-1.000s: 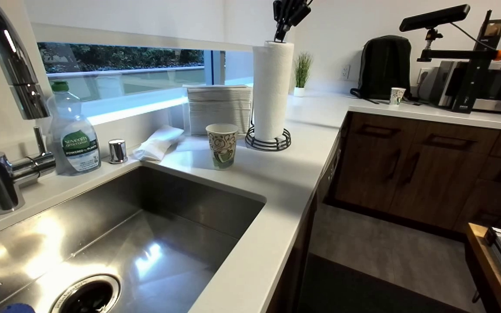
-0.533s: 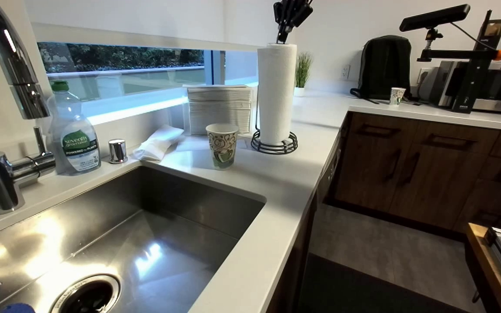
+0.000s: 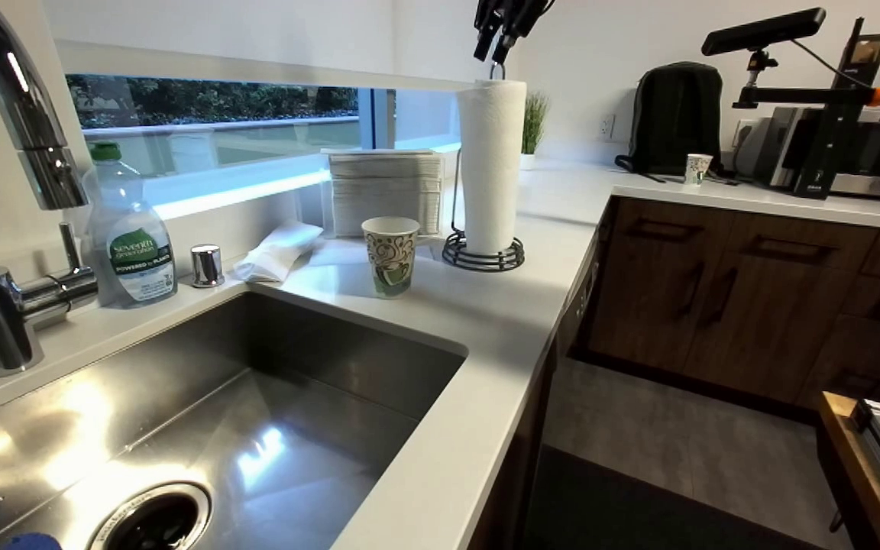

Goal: Rotate the silver stand.

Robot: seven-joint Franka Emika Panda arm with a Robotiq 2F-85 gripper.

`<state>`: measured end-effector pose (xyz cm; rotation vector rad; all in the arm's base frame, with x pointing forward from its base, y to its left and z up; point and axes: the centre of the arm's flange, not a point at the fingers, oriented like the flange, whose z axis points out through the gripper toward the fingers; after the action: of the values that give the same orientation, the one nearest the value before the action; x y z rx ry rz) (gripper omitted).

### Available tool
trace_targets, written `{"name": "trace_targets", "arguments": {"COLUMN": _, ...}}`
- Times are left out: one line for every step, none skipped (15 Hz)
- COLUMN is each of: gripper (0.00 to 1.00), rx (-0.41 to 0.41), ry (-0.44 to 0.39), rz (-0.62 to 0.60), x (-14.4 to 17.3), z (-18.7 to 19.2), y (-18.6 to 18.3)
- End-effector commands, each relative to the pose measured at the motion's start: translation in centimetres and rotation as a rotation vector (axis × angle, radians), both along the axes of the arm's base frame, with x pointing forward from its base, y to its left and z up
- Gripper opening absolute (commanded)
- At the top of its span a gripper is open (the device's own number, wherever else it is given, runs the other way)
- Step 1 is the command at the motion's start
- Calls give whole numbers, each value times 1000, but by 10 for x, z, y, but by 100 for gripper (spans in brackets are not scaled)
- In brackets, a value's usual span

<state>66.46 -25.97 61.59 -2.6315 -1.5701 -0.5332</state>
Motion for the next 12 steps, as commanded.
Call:
{"name": "trace_targets", "arguments": {"gripper": 84, "rx": 35, "ry": 22, "rz": -95, "x": 2, "z": 28, "y": 5}}
{"name": "trace_targets", "arguments": {"gripper": 92, "rx": 29, "ry": 31, "rz": -127, "x": -5, "z": 32, "y": 11}}
{"name": "trace_targets", "arguments": {"gripper": 98, "rx": 21, "ry": 28, "rz": -128, "x": -11, "z": 35, "y": 15}}
{"name": "trace_targets", "arguments": {"gripper": 100, "rx": 11, "ry": 31, "rz": -119, "x": -17, "z": 39, "y": 20}}
{"name": "trace_targets", "arguments": {"gripper": 100, "rx": -12, "ry": 38, "rz": -87, "x": -25, "z": 41, "y": 26}}
{"name": "trace_targets", "arguments": {"gripper": 100, "rx": -33, "ry": 52, "rz": -61, "x": -30, "z": 44, "y": 31}}
{"name": "trace_targets", "arguments": {"gripper": 100, "rx": -53, "ry": 62, "rz": -37, "x": -34, "z": 45, "y": 36}}
{"name": "trace_targets", "arguments": {"gripper": 100, "rx": -76, "ry": 71, "rz": -34, "x": -37, "z": 46, "y": 40}}
{"name": "trace_targets", "arguments": {"gripper": 100, "rx": -88, "ry": 76, "rz": -41, "x": -39, "z": 46, "y": 46}}
{"name": "trace_targets", "arguments": {"gripper": 100, "rx": -94, "ry": 77, "rz": -80, "x": -42, "z": 46, "y": 53}}
{"name": "trace_targets", "arguments": {"gripper": 100, "rx": -85, "ry": 92, "rz": -109, "x": -44, "z": 46, "y": 59}}
{"name": "trace_targets", "arguments": {"gripper": 99, "rx": -75, "ry": 104, "rz": -165, "x": -47, "z": 47, "y": 66}}
